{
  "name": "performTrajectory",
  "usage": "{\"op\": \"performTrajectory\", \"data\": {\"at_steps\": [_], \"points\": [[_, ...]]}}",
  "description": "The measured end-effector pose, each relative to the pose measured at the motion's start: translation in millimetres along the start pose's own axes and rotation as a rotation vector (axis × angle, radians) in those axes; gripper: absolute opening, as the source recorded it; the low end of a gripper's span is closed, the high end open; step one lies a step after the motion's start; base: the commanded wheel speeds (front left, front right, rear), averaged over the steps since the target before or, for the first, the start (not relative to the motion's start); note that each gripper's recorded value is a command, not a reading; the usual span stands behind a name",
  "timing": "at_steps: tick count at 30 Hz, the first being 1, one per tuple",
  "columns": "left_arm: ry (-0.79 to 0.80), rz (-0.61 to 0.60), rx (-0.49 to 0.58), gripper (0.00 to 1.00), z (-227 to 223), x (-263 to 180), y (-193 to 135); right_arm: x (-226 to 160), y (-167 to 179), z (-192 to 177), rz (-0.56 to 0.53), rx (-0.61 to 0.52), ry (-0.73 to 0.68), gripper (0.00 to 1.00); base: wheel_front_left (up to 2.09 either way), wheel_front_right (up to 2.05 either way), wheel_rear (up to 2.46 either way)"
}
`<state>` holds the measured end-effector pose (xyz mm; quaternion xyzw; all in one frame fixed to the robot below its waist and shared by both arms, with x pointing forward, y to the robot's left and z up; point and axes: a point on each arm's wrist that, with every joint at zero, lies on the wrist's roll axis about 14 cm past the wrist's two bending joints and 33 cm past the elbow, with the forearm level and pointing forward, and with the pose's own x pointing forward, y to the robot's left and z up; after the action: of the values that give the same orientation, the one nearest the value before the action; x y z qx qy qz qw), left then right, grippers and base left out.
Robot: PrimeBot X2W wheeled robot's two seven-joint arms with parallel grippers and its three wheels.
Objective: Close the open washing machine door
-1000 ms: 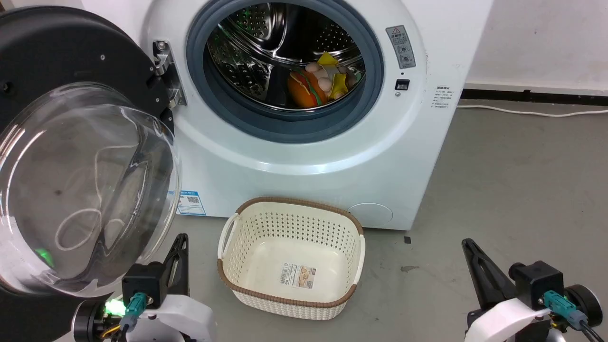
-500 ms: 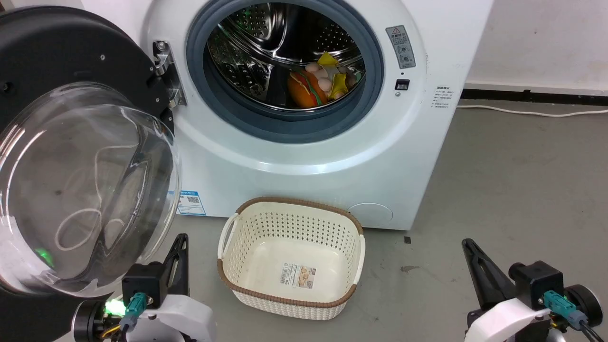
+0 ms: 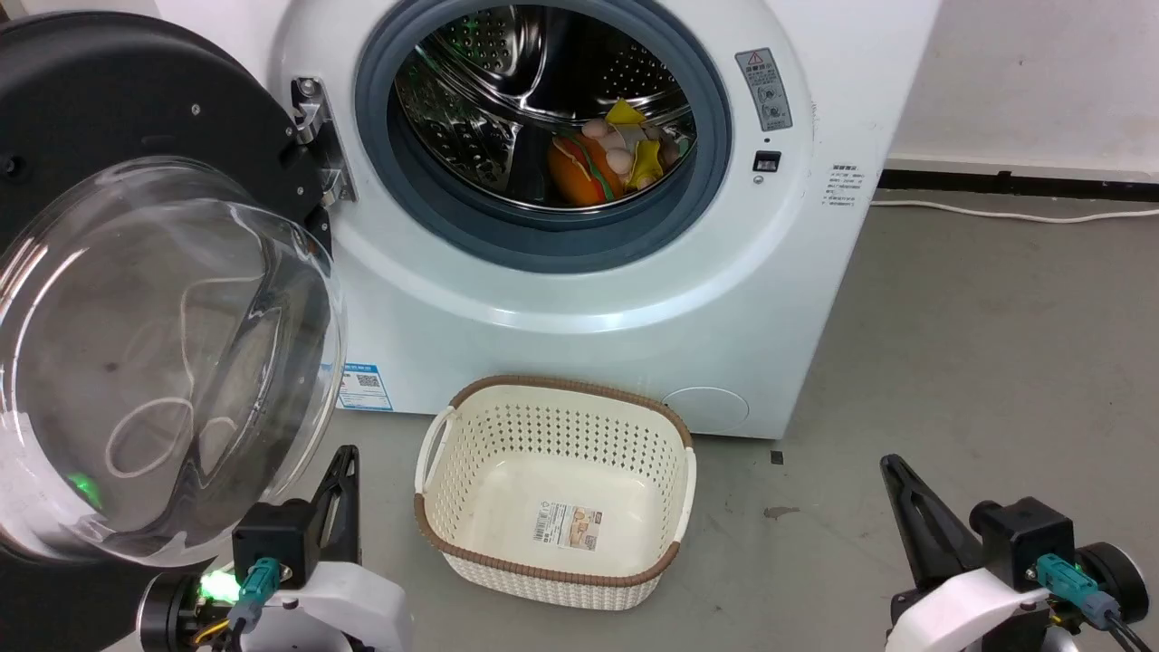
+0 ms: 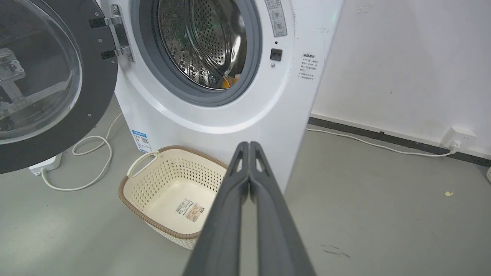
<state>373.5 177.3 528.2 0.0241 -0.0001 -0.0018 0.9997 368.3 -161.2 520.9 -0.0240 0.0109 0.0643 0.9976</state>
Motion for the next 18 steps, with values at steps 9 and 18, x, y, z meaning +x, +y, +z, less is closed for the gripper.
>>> {"op": "performTrajectory", "data": {"at_steps": [9, 18], "points": [[-0.003, 0.0, -0.001, 1.0, 0.2, -0.3, 0.0, 0.2, -0.4, 0.0, -0.001, 0.005, -0.003, 1.0, 0.0, 0.0, 0.0], [-0.02, 0.013, -0.001, 1.0, 2.5, -3.4, 4.2, 3.2, 3.9, 3.0, 0.013, 0.012, -0.023, 1.0, 0.0, 0.0, 0.0]]}}
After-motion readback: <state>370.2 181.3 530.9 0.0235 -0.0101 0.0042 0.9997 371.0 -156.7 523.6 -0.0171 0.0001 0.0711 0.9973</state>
